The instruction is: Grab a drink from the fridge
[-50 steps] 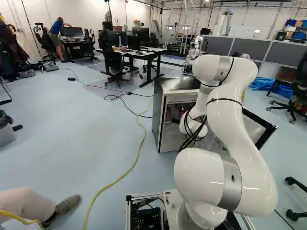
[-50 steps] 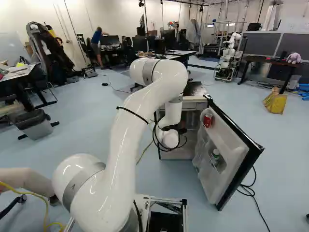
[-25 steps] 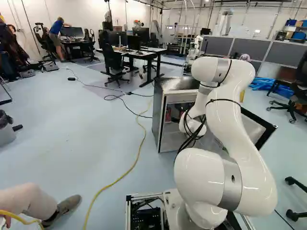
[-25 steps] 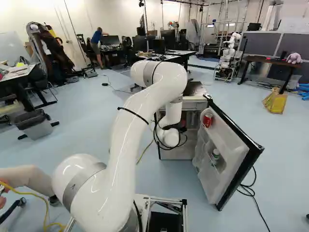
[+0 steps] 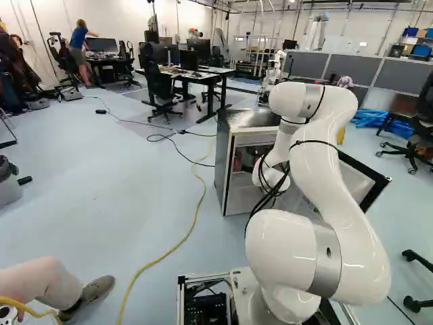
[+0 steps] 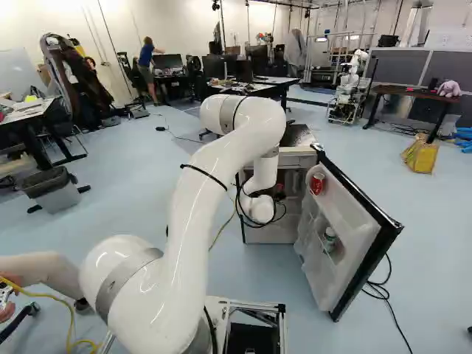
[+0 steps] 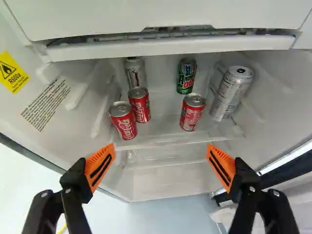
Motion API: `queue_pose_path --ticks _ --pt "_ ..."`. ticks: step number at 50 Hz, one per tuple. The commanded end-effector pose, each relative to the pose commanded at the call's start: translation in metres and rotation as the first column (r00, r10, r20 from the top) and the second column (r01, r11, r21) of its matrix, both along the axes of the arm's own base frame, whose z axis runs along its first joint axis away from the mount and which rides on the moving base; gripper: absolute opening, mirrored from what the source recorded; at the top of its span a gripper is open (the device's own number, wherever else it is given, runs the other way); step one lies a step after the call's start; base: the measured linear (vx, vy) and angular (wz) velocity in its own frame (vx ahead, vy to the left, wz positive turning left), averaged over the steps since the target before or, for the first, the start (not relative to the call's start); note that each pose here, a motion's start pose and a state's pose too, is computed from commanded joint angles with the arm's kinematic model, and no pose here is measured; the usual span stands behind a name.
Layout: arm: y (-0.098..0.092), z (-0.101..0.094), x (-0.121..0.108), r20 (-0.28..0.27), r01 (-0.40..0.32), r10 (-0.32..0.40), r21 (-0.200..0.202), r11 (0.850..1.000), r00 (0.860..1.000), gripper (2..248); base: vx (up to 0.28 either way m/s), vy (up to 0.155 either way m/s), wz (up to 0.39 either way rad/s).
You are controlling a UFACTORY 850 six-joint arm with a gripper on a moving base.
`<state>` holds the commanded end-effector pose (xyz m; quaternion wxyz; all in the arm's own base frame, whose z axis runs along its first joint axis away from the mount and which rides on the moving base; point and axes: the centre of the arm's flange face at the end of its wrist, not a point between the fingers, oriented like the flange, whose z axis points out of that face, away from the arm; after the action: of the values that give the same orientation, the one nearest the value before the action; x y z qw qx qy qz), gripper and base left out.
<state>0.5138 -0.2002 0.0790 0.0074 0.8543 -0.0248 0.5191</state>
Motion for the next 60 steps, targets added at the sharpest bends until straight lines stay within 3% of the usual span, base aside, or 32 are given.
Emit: queue_pose_path --ticks 31,60 --pt "-0.015 -0.004 0.012 0.022 0.010 -0.010 -0.010 1.000 1.000 247 0.000 0.000 0.000" --pt "-0.025 -0.009 0.024 0.045 -0.029 0.030 -0.021 0.999 0.999 247 0.000 0.000 0.000"
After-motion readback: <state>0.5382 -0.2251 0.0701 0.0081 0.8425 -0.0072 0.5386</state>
